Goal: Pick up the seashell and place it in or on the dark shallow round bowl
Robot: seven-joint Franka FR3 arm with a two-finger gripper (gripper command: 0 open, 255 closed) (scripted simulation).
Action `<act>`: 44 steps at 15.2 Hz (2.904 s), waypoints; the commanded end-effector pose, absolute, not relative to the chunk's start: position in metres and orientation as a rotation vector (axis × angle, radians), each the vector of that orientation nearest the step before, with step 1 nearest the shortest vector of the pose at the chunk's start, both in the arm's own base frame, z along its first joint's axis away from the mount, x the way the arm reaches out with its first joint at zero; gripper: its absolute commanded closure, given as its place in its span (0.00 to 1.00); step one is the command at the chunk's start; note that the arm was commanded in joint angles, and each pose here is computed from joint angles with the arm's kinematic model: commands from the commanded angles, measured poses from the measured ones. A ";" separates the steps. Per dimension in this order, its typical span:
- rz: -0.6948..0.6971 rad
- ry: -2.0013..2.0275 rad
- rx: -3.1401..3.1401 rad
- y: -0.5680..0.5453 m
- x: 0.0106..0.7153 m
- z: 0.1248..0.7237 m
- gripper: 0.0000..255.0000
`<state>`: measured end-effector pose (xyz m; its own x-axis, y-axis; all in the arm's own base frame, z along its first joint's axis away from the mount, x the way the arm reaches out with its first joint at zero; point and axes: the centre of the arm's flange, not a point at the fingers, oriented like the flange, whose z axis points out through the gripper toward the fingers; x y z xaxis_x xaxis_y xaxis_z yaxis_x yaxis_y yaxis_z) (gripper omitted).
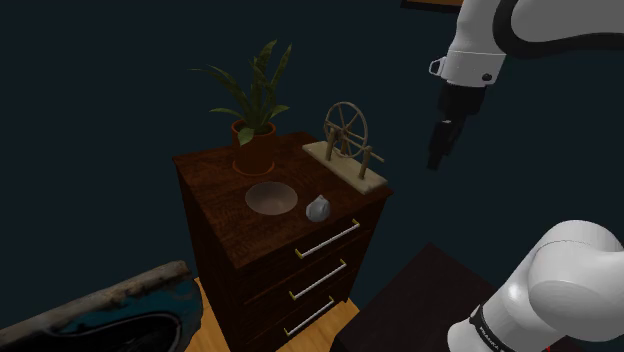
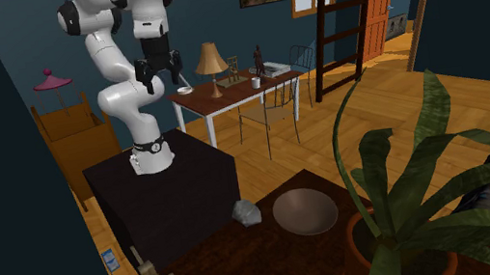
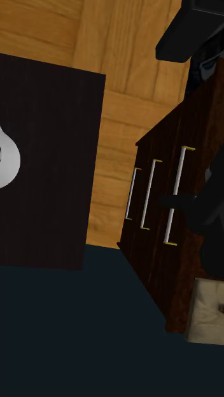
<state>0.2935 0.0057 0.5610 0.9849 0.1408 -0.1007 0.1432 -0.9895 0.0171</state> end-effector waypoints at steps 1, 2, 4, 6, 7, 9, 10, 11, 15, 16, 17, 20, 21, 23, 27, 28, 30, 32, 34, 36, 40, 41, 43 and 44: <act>-0.155 0.222 3.106 0.006 0.294 0.561 0.00; -0.156 0.203 3.124 0.002 0.303 0.552 0.00; -0.157 0.164 3.160 -0.005 0.322 0.533 0.00; -0.158 0.124 3.195 -0.012 0.341 0.514 0.00; -0.158 0.104 3.213 -0.015 0.350 0.505 0.00; -0.159 0.062 3.248 -0.022 0.368 0.486 0.00; -0.160 0.041 3.265 -0.025 0.378 0.476 0.00; -0.160 0.020 3.282 -0.029 0.387 0.466 0.00; -0.162 -0.068 3.349 -0.042 0.422 0.426 0.00; -0.162 -0.091 3.365 -0.045 0.431 0.416 0.00; -0.163 -0.114 3.381 -0.048 0.440 0.406 0.00; -0.164 -0.184 3.429 -0.057 0.466 0.376 0.00; -0.164 -0.208 3.444 -0.060 0.474 0.365 0.00; -0.165 -0.256 3.474 -0.065 0.491 0.344 0.00; -0.166 -0.357 3.532 -0.076 0.525 0.302 0.00; -0.166 -0.383 3.546 -0.079 0.533 0.291 0.00; -0.167 -0.436 3.574 -0.084 0.549 0.270 0.00; -0.167 -0.490 3.600 -0.088 0.565 0.248 0.00; -0.168 -0.545 3.626 -0.093 0.581 0.226 0.00; -0.168 -0.553 3.629 -0.090 0.583 0.219 0.00; -0.168 -0.553 3.629 -0.080 0.583 0.200 0.00; -0.168 -0.553 3.629 -0.077 0.583 0.196 0.00; -0.168 -0.553 3.629 -0.073 0.583 0.189 0.00; -0.168 -0.553 3.629 -0.073 0.583 0.189 0.00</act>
<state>0.5833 -0.0727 0.1899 0.9541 -0.2527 -0.1608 -0.2994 -0.8191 -0.4894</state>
